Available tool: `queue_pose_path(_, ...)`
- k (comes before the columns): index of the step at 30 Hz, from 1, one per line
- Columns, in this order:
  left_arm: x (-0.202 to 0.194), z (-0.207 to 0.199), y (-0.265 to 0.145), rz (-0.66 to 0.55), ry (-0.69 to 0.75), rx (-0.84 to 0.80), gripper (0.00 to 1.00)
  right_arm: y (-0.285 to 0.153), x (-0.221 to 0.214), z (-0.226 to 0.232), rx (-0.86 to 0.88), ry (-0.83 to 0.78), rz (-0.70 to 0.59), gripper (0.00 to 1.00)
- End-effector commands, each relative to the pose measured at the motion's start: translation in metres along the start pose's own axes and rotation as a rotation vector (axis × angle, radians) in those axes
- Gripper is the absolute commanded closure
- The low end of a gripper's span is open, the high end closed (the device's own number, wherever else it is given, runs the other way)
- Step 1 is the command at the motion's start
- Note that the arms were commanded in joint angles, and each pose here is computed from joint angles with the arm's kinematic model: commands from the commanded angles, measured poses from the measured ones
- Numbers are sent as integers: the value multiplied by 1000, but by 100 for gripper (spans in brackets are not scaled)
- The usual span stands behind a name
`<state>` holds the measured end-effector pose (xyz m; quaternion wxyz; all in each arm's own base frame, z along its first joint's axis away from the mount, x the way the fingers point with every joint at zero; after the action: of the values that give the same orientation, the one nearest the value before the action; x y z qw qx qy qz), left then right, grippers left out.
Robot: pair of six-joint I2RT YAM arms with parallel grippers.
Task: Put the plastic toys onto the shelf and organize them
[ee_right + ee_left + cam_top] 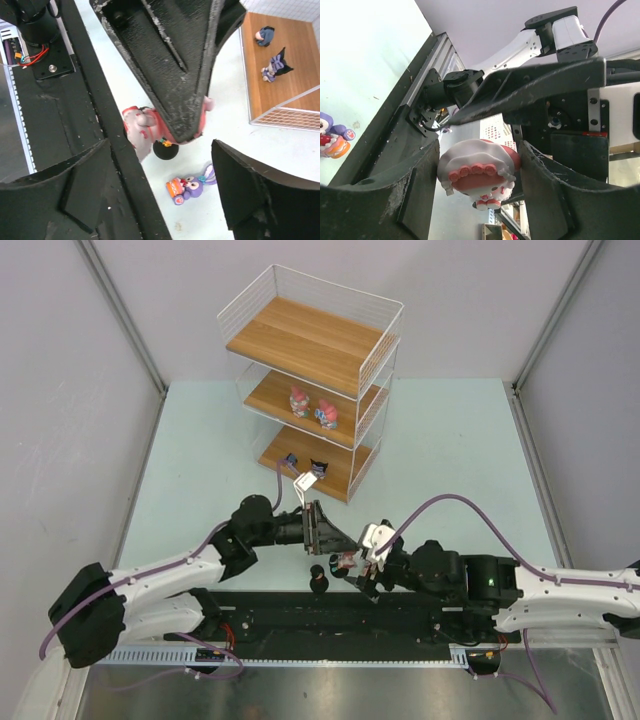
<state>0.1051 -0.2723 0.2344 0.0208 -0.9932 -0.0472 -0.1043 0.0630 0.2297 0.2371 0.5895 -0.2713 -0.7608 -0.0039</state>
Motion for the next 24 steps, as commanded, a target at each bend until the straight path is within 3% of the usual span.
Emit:
queue_pose_path(1, -1, -9, -7, -16, 13, -45, 100, -11, 24, -15, -69, 34, -86, 11)
queue_pose_path(7, 15, -8, -25, -161, 88, 65, 100, -23, 27, -22, -98, 66, -115, 8)
queue_pose_path(14, 76, -32, -89, -642, 431, 562, 100, -33, 28, -29, -139, 87, -136, 8)
queue_pose_path(24, 112, -55, -137, -943, 654, 807, 100, -30, 25, -28, -147, 100, -119, 7)
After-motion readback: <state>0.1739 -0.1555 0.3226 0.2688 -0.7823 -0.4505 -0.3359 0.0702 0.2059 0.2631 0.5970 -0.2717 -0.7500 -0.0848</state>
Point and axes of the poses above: each gripper's point midway between its finger pads, its own y axis out along the fingers, its own z axis along the line the jaws close on, x = y × z, the point moved 6 cm from there along -y, back along the fingers, and after that the axes turned 12 degrees about -y, right-handed, at the moved point
